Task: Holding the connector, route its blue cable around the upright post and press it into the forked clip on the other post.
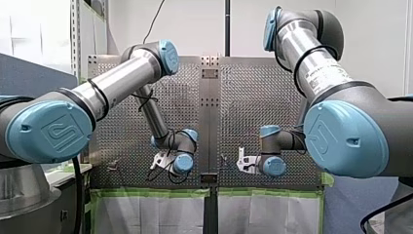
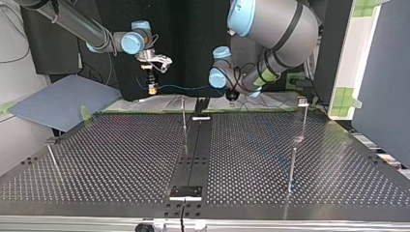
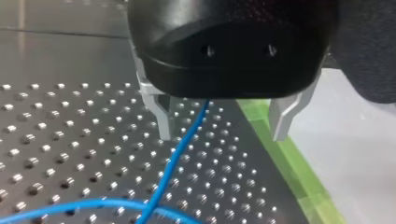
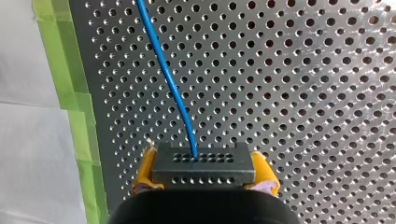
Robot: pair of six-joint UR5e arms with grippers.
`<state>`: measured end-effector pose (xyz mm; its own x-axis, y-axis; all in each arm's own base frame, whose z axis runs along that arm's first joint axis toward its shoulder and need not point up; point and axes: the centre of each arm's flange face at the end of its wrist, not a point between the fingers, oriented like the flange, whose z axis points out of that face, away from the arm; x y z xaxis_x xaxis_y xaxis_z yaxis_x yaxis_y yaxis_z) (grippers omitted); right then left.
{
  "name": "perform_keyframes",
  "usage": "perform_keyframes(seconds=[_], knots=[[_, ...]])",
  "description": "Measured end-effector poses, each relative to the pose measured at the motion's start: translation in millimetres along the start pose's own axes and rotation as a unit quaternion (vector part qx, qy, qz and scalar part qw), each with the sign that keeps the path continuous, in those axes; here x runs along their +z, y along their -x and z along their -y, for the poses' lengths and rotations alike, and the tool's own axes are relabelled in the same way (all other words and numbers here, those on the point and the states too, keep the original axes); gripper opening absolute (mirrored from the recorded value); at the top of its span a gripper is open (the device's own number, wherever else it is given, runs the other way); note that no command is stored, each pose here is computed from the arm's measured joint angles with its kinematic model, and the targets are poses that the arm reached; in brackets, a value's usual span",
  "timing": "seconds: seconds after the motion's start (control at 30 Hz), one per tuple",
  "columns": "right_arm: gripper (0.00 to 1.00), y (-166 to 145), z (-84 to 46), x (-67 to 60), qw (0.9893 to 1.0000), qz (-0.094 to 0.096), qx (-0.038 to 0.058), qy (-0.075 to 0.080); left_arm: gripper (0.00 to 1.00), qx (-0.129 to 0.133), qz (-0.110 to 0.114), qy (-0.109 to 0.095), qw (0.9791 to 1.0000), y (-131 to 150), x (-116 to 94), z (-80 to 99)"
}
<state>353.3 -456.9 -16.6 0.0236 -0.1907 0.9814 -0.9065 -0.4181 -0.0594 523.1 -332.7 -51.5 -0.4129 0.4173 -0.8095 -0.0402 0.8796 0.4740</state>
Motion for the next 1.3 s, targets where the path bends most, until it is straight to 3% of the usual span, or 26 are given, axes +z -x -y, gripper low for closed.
perform_keyframes(seconds=[0.27, 0.5, 0.87, 1.07, 1.3], knots=[[0.00, 0, -0.8, 0.6, 1.0000, -0.001, 0.0001, 0.000, 1.00, 0.047, -0.010, -0.027, 0.9985, -18, 3, 12.5], [0.00, -1, 0.8, 1.7, 1.0000, -0.001, 0.0007, -0.002, 1.00, 0.076, -0.007, -0.062, 0.9952, -19, -3, 22.6], [0.00, -1, 0.8, 1.9, 1.0000, 0.004, -0.0005, -0.002, 1.00, 0.033, 0.003, -0.112, 0.9932, -17, -1, 37.7], [0.00, -1, -4.0, 2.5, 1.0000, 0.006, -0.0003, 0.004, 1.00, 0.004, 0.007, -0.137, 0.9906, -15, -1, 41.6], [0.00, -3, -9.4, 4.6, 1.0000, 0.002, 0.0004, 0.008, 1.00, -0.039, 0.013, -0.164, 0.9857, -13, 5, 42.2]])
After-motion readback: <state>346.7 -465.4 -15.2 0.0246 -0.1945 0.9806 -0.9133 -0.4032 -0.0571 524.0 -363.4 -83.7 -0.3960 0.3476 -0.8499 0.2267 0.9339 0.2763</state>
